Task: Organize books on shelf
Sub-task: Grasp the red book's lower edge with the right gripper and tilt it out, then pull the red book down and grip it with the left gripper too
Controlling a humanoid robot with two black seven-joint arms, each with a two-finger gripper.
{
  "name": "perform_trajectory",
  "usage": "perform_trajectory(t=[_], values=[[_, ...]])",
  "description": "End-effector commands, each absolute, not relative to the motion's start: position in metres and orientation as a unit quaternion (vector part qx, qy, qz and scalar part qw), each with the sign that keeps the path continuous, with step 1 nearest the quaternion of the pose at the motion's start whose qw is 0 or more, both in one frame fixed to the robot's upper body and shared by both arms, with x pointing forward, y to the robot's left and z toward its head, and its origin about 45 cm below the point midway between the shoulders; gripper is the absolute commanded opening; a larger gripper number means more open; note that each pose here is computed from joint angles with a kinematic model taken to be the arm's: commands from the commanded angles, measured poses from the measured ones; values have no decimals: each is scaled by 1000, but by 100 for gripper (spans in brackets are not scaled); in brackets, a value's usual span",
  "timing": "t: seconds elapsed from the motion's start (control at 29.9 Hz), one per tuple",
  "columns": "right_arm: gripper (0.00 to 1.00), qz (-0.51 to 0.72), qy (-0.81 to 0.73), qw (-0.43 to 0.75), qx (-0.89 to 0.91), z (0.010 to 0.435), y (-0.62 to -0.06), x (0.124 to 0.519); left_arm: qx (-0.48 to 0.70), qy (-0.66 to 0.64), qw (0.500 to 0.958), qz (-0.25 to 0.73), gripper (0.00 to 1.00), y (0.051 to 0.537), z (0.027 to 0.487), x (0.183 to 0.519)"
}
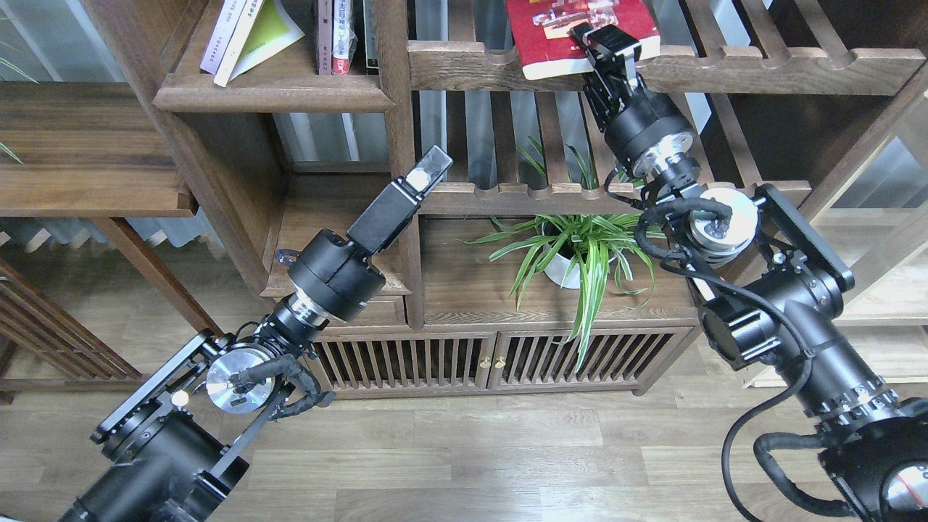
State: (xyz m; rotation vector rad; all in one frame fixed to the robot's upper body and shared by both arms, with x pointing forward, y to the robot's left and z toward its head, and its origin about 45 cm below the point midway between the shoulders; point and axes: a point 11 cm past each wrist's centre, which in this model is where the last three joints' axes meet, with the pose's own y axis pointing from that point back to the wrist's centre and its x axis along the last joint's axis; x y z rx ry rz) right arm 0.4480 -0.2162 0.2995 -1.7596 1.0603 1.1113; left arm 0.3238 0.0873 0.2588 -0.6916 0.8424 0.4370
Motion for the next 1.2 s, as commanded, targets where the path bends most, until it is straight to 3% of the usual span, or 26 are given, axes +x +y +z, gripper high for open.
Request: perform_trajectory(t=[0.0, 0.7, 1.17], values=[[6, 428, 404, 405, -700, 300, -220, 447, -326, 398, 833, 206, 98, 87, 258, 323], [3, 391, 315, 478, -720, 289, -234, 409, -333, 406, 824, 212, 98, 86, 255, 328], [3, 398, 297, 502, -708, 275, -238, 380, -360, 367, 829, 222, 98, 100, 285, 357]])
